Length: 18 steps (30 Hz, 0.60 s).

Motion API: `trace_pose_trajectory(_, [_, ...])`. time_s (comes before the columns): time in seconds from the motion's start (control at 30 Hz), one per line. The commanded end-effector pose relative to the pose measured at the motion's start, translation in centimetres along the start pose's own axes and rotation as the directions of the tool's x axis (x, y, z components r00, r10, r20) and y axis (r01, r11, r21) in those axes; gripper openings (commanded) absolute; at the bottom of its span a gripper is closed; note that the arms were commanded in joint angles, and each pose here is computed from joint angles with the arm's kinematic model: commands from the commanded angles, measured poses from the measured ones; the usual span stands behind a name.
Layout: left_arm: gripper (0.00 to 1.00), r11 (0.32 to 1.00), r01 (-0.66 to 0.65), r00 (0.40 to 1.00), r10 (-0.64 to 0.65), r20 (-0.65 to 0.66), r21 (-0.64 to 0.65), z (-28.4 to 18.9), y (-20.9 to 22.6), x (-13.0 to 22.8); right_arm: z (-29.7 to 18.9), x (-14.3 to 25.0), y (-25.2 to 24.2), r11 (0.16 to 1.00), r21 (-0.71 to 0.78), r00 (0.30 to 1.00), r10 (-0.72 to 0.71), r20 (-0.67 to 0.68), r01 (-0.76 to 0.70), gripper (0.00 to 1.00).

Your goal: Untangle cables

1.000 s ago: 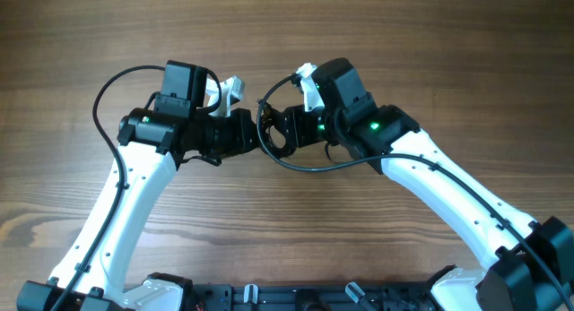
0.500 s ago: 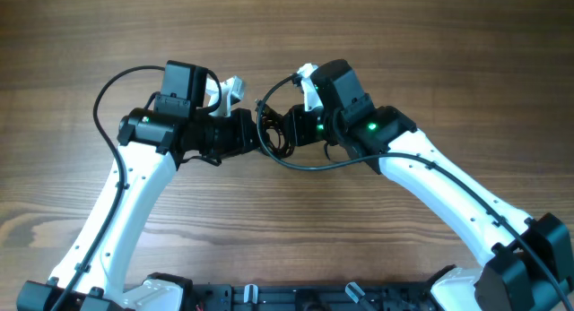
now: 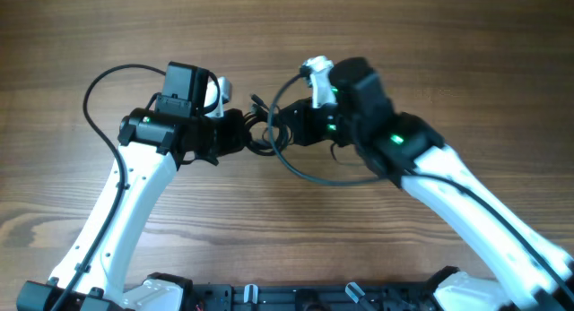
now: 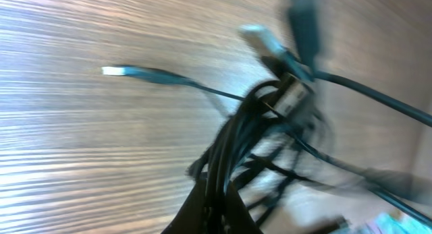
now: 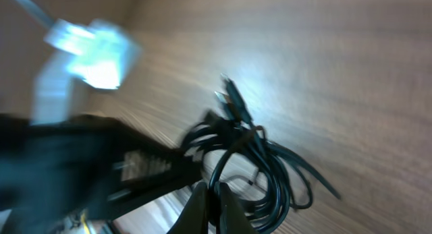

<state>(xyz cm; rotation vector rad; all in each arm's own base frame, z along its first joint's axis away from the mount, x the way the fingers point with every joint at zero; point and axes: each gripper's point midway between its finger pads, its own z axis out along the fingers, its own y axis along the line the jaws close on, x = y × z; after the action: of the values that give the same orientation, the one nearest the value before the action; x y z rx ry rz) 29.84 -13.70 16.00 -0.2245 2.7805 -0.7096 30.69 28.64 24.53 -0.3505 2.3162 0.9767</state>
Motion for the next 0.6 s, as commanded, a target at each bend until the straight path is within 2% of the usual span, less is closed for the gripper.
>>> trace_pose_trajectory(0.0, [0.04,0.995,0.043,0.998,-0.039,0.051,-0.089,-0.1,1.4,-0.9,-4.1,-2.0,2.2,1.0,-0.028,0.994,0.005,0.108,-0.002,0.05])
trace_pose_trajectory(0.17, [0.04,0.995,0.044,0.998,-0.039,0.051,-0.089,-0.1,1.4,-0.9,-5.2,-2.1,2.7,0.999,-0.038,0.992,0.037,0.123,-0.032,0.04])
trace_pose_trajectory(0.33, [0.04,0.995,0.055,0.998,-0.051,0.044,-0.084,-0.1,1.3,-0.8,-5.2,-2.3,1.1,0.995,0.035,0.984,0.092,0.15,-0.098,0.06])
trace_pose_trajectory(0.43, [0.04,0.999,0.051,0.999,-0.051,0.009,0.001,0.0,-0.2,-0.3,-4.7,-1.7,0.6,0.99,0.049,0.985,0.123,0.124,-0.13,0.3])
trace_pose_trajectory(0.57, [0.04,0.994,0.013,1.0,-0.013,0.001,0.105,-0.1,-2.2,-0.5,-3.6,0.2,-0.9,0.981,0.104,0.986,0.162,0.05,-0.167,0.5])
